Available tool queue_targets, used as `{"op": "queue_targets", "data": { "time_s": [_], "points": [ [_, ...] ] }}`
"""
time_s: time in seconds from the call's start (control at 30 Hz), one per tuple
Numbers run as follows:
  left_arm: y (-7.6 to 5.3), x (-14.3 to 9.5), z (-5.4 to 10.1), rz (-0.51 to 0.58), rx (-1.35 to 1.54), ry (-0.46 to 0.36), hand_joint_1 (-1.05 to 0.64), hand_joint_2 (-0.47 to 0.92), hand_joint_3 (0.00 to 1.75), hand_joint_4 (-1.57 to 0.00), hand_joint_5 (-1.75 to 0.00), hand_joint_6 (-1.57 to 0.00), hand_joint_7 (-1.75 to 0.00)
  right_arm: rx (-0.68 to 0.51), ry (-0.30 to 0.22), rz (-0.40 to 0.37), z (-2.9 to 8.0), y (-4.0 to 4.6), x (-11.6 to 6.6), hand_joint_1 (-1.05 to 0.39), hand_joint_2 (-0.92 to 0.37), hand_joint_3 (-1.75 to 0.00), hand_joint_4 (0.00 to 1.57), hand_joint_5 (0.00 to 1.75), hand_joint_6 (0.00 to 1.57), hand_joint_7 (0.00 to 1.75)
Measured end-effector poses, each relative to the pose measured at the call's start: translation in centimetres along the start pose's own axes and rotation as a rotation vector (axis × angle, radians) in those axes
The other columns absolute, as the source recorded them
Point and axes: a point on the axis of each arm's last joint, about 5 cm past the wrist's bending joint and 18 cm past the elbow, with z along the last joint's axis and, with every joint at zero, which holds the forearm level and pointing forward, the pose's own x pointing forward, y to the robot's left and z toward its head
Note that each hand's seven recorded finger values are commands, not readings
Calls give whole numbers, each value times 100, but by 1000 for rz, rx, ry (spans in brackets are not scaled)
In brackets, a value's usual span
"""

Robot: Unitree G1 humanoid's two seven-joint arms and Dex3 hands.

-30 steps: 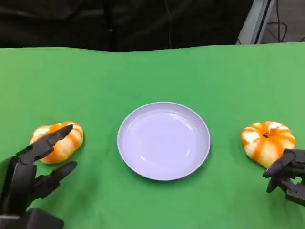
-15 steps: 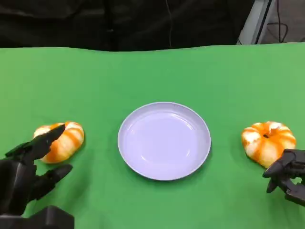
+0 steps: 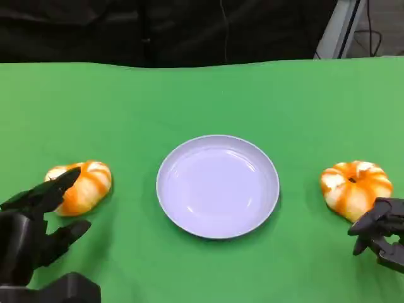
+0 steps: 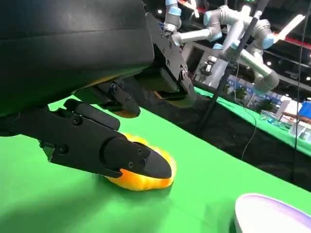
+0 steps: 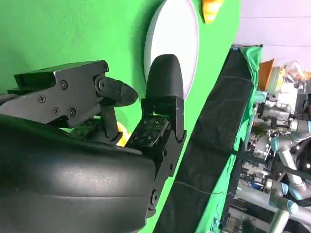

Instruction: Grasp the bread from the table and place it into the plate.

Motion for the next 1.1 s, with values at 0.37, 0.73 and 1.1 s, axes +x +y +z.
{"op": "queue_targets", "data": {
  "time_s": [0.37, 0.73, 1.1],
  "points": [
    [10, 145, -147, -50, 105, 18, -45, 87, 0, -57, 0, -58, 0, -2, -1, -1, 1, 0, -10, 7, -85, -59, 87, 138, 96, 92],
    [17, 234, -155, -90, 144, -6, -54, 85, 0, -51, 0, -53, 0, -11, 1, -6, 3, 5, -9, 8, -86, -57, 88, 137, 95, 94],
    [23, 309, -162, -156, 172, -4, -63, 86, 0, -47, 0, -50, 0, -16, -5, -12, 12, 3, -3, 9, -88, -55, 89, 136, 95, 93]
  ]
}}
